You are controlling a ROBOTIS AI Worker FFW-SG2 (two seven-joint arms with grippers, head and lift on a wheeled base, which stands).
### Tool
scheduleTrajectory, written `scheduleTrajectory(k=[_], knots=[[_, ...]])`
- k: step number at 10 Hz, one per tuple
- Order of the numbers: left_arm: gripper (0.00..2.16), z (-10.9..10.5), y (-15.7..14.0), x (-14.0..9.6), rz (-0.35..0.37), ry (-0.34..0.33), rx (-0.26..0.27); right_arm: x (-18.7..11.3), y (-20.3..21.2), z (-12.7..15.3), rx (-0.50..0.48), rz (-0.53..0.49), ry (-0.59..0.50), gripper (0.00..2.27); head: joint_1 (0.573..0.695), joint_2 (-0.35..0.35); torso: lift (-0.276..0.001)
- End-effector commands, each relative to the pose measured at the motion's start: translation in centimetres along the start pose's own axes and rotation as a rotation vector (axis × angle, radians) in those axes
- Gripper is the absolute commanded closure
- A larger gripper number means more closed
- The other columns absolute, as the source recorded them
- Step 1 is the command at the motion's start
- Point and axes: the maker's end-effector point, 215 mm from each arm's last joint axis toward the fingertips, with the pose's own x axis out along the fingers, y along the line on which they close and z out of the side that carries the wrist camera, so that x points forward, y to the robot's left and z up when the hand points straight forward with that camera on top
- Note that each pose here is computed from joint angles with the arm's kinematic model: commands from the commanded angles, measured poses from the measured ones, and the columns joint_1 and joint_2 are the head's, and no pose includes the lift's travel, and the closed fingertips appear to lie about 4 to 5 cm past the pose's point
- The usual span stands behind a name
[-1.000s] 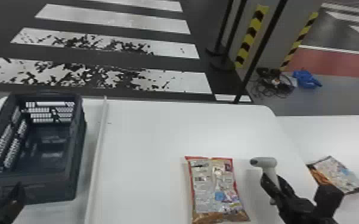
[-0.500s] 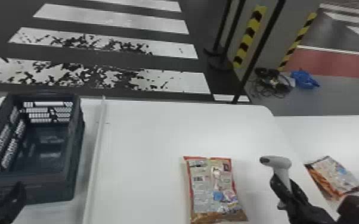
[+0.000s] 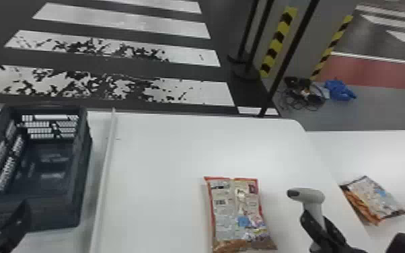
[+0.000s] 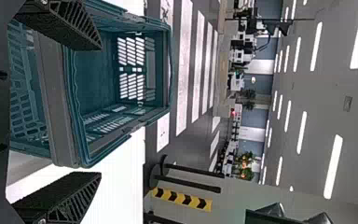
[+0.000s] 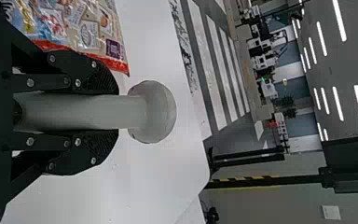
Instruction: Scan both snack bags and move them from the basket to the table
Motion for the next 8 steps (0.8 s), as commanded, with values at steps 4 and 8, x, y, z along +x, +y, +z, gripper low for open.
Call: scheduleTrajectory(k=[4, 8], knots=[[0.03, 0.4, -0.1, 0.8, -0.023, -0.006, 0.003, -2.8, 7.4, -0.5, 0.013, 0.08, 0.036, 2.25, 0.695, -0.164, -0.098], [0.03, 0.1, -0.4, 1.4, -0.038, -0.004, -0.004, -2.6, 15.7, -1.2, -0.025, 0.147, 0.01, 2.25, 0.695, -0.039, -0.098]])
